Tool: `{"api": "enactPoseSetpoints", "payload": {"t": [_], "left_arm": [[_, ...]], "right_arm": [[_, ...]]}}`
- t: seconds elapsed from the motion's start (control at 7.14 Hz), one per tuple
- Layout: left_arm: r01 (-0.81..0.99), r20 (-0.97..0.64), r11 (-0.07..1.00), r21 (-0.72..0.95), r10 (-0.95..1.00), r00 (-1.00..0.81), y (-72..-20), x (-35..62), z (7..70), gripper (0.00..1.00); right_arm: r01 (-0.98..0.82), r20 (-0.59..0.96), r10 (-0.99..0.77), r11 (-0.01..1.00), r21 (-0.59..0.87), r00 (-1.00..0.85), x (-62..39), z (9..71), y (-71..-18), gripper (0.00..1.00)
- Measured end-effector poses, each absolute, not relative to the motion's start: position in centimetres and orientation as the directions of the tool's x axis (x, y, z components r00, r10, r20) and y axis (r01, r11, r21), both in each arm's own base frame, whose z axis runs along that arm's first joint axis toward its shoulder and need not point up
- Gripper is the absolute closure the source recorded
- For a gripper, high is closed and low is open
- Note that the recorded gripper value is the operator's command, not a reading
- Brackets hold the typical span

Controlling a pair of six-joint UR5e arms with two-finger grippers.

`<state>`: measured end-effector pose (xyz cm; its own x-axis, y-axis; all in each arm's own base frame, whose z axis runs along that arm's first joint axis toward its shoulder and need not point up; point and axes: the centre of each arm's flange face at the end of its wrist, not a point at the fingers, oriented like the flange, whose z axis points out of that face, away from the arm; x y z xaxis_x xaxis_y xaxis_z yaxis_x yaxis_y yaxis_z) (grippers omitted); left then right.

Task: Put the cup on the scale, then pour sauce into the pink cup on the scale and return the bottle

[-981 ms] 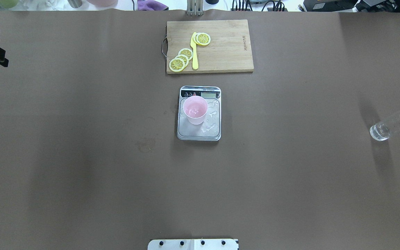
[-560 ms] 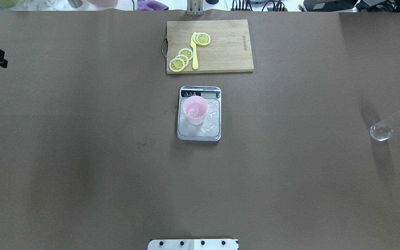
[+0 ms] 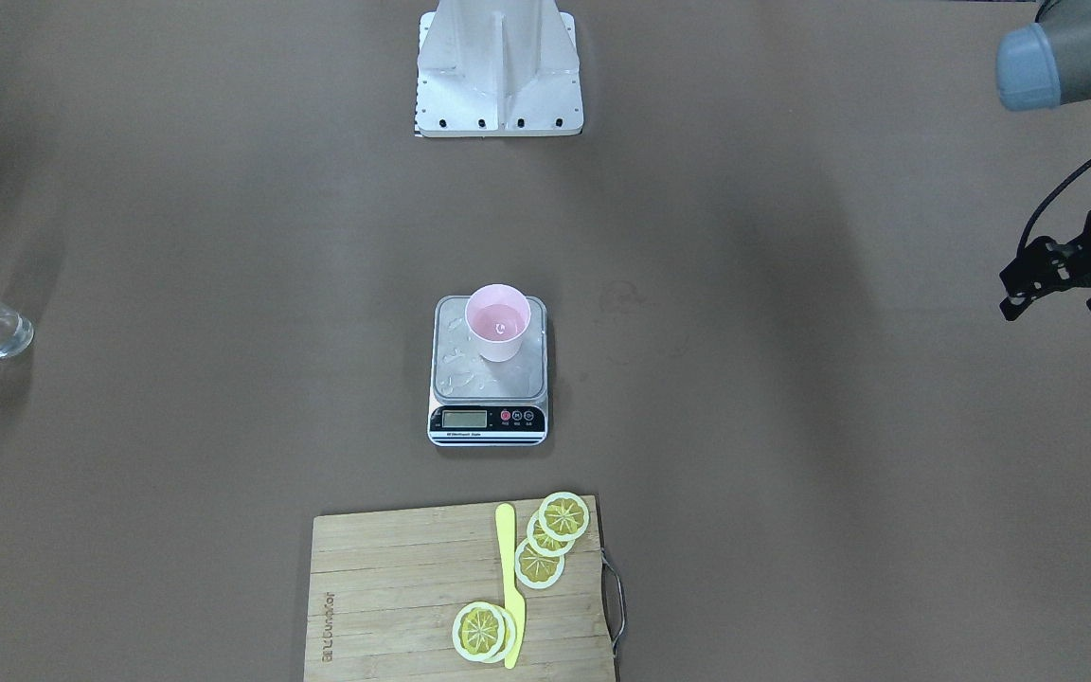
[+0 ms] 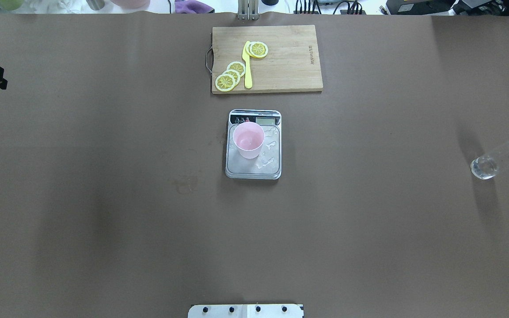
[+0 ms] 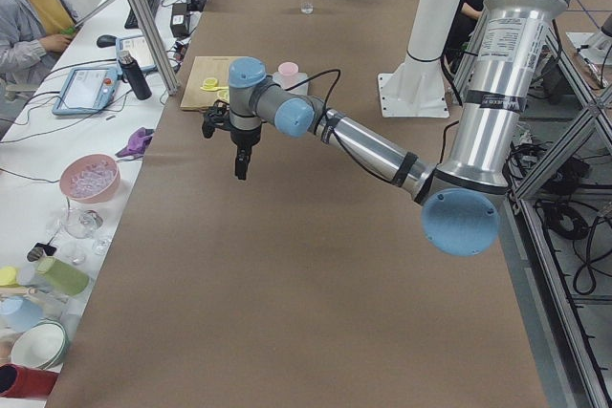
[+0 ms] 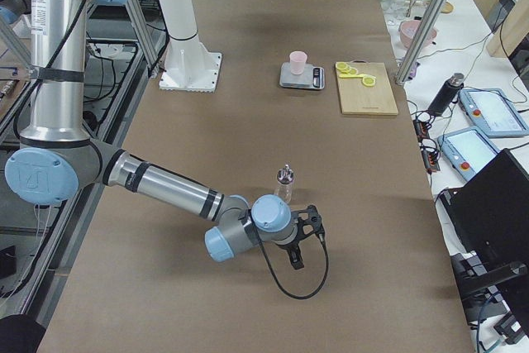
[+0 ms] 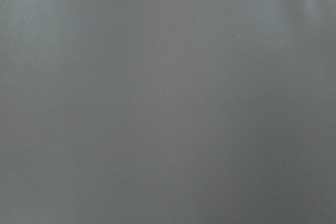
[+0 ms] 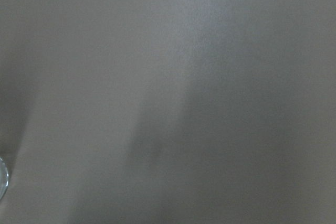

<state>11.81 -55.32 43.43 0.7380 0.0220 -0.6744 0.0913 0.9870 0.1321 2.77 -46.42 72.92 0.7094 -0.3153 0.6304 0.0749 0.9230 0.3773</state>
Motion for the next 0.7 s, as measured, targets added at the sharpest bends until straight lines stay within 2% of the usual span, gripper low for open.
{"api": "enactPoseSetpoints", "payload": {"t": [0.42, 0.7], "left_arm": [[-0.032, -0.622, 0.985, 0.172, 0.134, 0.772, -57.2, 9.5, 47.6, 0.02], [-0.119, -0.592, 0.982, 0.147, 0.184, 0.785, -58.5, 6.8, 49.3, 0.02]], "right_arm": [[0.278, 0.563, -0.403, 0.913, 0.297, 0.721, 6.7, 67.5, -51.8, 0.00], [0.334, 0.551, -0.432, 0.902, 0.273, 0.714, 7.1, 66.0, -52.6, 0.00]]}}
